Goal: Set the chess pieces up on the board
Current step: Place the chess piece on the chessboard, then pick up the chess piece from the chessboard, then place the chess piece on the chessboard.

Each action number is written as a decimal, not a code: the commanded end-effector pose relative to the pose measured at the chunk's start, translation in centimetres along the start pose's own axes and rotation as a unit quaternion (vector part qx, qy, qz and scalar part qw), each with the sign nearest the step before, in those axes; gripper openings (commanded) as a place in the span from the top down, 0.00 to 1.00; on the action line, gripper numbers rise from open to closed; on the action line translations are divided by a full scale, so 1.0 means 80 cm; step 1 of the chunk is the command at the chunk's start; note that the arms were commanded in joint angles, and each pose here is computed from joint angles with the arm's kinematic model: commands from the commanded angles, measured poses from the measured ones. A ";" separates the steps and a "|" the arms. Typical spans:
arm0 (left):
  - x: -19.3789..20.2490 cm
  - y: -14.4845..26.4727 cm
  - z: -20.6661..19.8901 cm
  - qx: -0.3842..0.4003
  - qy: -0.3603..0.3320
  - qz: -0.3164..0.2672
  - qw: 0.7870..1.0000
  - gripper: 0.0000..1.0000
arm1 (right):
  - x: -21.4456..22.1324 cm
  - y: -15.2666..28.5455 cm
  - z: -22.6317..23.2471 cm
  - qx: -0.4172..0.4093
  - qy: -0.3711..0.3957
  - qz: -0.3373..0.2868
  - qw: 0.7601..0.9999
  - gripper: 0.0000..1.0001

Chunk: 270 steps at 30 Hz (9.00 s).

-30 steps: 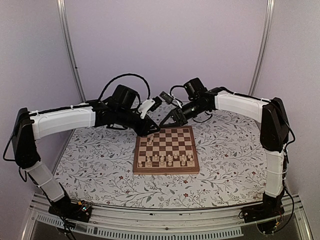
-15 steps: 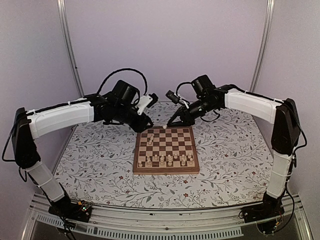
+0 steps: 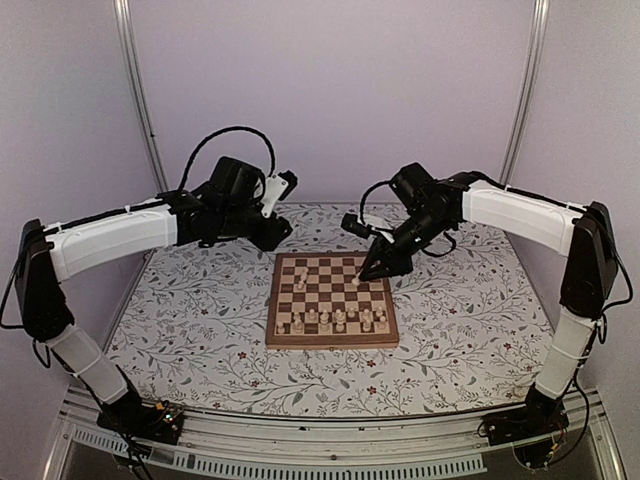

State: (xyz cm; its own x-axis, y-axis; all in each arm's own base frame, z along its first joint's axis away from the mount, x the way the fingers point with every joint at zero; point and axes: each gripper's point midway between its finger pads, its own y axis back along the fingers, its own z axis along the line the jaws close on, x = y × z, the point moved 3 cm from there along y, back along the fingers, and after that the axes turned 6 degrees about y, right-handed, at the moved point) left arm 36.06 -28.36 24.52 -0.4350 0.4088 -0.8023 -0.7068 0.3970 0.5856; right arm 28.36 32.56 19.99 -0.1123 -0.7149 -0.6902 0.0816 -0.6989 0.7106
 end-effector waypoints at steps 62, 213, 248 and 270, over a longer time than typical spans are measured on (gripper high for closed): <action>0.000 0.018 0.045 -0.005 0.054 -0.051 0.997 0.45 | 0.066 -0.114 0.033 0.034 0.088 0.209 0.973 0.69; 0.087 -0.001 0.075 0.032 0.134 0.109 0.984 0.90 | -0.090 -0.107 -0.062 0.060 0.000 -0.021 0.998 0.94; 0.087 0.008 0.004 0.254 0.146 0.112 0.950 0.86 | -0.105 -0.083 -0.013 0.086 0.150 0.012 0.985 0.60; 0.077 0.000 -0.121 0.488 0.149 0.195 0.838 0.83 | -0.086 -0.055 0.023 0.156 0.369 0.087 0.912 0.48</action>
State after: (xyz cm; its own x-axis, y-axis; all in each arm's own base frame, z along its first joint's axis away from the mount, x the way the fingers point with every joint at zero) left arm 29.29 -32.55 17.65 -0.7667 0.4582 -0.4496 0.1641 0.8170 0.5528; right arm 27.50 40.06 22.96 0.5228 -0.7190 -0.4580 -0.2410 -0.6400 0.7296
